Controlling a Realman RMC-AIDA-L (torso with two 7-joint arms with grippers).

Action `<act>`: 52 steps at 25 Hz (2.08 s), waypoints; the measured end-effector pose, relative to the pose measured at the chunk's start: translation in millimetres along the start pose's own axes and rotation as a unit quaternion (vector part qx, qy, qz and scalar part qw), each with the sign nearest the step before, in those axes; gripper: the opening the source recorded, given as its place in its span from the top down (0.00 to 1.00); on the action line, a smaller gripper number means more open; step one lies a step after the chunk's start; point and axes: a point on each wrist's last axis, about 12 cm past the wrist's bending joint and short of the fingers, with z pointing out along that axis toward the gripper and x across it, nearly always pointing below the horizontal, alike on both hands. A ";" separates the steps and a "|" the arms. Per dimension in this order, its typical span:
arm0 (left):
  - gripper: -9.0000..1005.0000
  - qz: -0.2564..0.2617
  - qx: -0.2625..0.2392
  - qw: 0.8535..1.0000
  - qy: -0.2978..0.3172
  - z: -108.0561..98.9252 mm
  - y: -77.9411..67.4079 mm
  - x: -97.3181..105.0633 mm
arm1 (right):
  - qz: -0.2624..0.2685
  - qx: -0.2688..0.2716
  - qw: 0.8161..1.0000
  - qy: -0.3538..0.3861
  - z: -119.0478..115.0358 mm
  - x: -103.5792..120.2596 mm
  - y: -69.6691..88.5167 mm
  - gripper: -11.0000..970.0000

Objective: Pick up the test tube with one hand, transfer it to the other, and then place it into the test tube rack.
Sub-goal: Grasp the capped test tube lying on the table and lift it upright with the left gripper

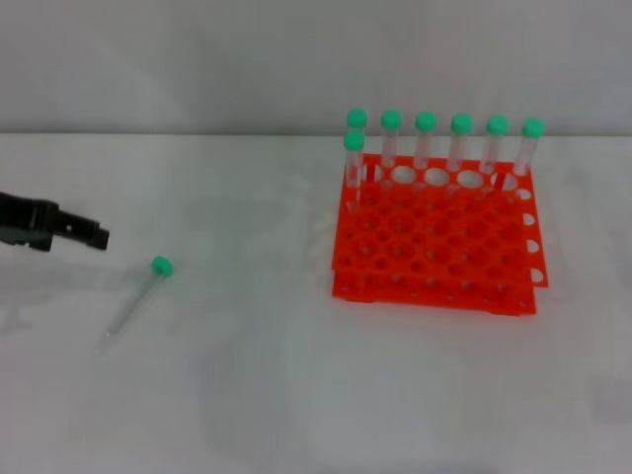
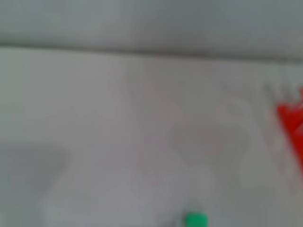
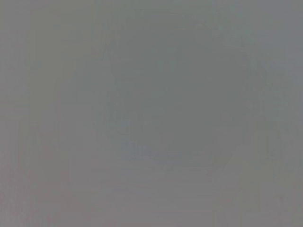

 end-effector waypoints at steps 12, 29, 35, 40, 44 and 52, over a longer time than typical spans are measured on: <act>0.11 0.034 -0.025 0.996 0.072 35.6 -20.6 10.7 | 0.003 0.004 1.000 -0.006 4.4 -1.8 0.8 0.09; 0.17 0.044 -0.032 0.993 0.104 64.5 -35.1 25.6 | 0.005 0.004 1.000 0.000 1.2 0.5 1.9 0.09; 0.20 0.044 -0.042 0.991 0.121 68.9 -32.4 28.2 | 0.006 0.006 1.000 0.002 -0.4 1.3 1.5 0.09; 0.39 0.046 -0.054 0.989 0.130 71.5 -31.3 30.0 | 0.006 0.006 1.000 0.003 -0.7 1.5 1.4 0.09; 0.44 0.045 -0.059 0.990 0.121 69.2 -29.4 26.9 | 0.006 0.006 1.000 0.002 -0.3 1.2 1.3 0.09; 0.46 0.048 -0.070 0.991 0.106 68.1 -25.7 22.1 | 0.006 0.004 1.000 -0.001 2.6 0.2 2.8 0.09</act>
